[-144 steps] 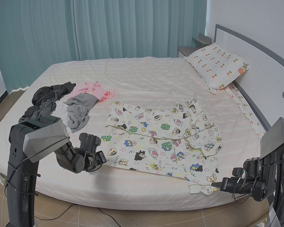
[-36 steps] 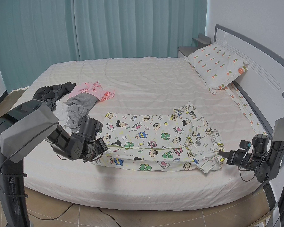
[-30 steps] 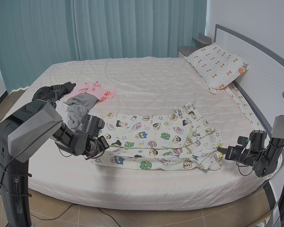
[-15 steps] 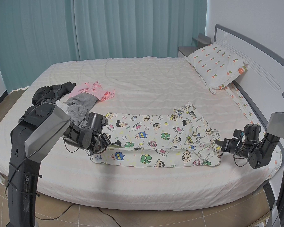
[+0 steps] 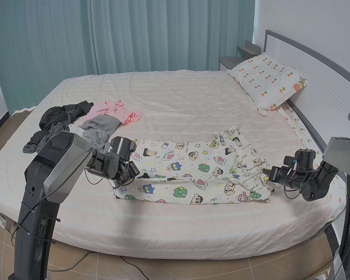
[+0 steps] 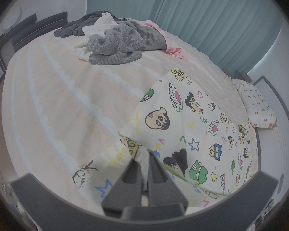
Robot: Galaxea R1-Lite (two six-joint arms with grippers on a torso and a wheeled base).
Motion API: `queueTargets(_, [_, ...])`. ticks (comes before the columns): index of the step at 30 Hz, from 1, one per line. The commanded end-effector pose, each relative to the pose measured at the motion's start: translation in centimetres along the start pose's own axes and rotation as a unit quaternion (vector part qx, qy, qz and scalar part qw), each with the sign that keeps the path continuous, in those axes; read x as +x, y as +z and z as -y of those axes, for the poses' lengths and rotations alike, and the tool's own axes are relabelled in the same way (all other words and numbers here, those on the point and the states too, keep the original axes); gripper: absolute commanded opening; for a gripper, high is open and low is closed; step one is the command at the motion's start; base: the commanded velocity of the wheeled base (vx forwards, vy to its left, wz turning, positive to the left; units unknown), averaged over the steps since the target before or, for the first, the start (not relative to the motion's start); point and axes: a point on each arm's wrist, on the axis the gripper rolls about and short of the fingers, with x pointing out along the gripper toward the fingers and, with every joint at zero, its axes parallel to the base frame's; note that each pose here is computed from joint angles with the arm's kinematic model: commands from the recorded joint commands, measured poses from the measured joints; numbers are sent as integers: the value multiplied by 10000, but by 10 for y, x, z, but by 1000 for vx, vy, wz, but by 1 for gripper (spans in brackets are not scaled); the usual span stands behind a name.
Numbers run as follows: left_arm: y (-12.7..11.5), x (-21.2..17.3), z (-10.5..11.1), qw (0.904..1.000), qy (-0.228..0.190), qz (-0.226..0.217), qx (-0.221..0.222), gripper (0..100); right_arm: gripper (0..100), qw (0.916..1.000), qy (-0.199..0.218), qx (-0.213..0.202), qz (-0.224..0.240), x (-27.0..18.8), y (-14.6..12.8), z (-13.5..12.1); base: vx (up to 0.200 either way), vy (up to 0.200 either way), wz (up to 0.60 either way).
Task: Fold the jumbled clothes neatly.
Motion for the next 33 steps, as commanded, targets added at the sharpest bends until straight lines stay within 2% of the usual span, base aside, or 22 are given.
queueTargets(1, [2,5,3,9999,4,3,-121,100,100,10000,-48,23,-23,7,-5,5,0,0,0])
queueTargets(8, [7,3,1,9993,91,127,-353,100,100,9996,-76,258,83,4,0,6,0,0,0])
queueTargets(13, [21,-7,-2,9981,68,242,-568,100,100,9976,-332,535,291,-3,7,12,0,0,0])
queueTargets(17, [46,-44,-8,9957,-142,284,-875,100,100,9899,-198,1304,514,-30,21,-9,0,0,0])
queueTargets(20, [50,-78,-15,9945,-498,-78,-913,100,100,9817,-118,1838,488,-43,21,-29,0,0,0])
queueTargets(22, [47,-98,-24,9928,-684,-343,-923,100,100,9729,-191,2257,463,-47,16,-41,0,0,0])
queueTargets(23, [43,-111,-30,9906,-823,-478,-979,100,100,9653,-250,2561,443,-47,10,-47,0,0,0])
queueTargets(24, [40,-116,-33,9896,-877,-533,-1006,100,100,9625,-268,2661,457,-48,10,-49,0,0,0])
queueTargets(26, [26,-140,-48,9808,-1290,-794,-1231,100,100,9471,-364,3166,375,-47,-2,-57,0,0,0])
queueTargets(27, [26,-140,-48,9808,-1290,-794,-1231,100,100,9471,-364,3166,375,-47,-2,-57,0,0,0])
queueTargets(28, [13,-155,-63,9730,-1579,-991,-1362,100,100,9408,-350,3363,261,-50,-12,-62,0,0,0])
queueTargets(29, [4,-164,-72,9685,-1733,-1069,-1433,100,100,9379,-315,3447,224,-54,-17,-64,0,0,0])
queueTargets(32, [-14,-175,-90,9614,-1878,-1166,-1636,100,100,9390,-142,3422,318,-60,-23,-68,0,0,0])
queueTargets(33, [-19,-176,-95,9550,-1944,-1246,-1864,100,100,9400,-84,3395,322,-64,-28,-70,0,0,0])
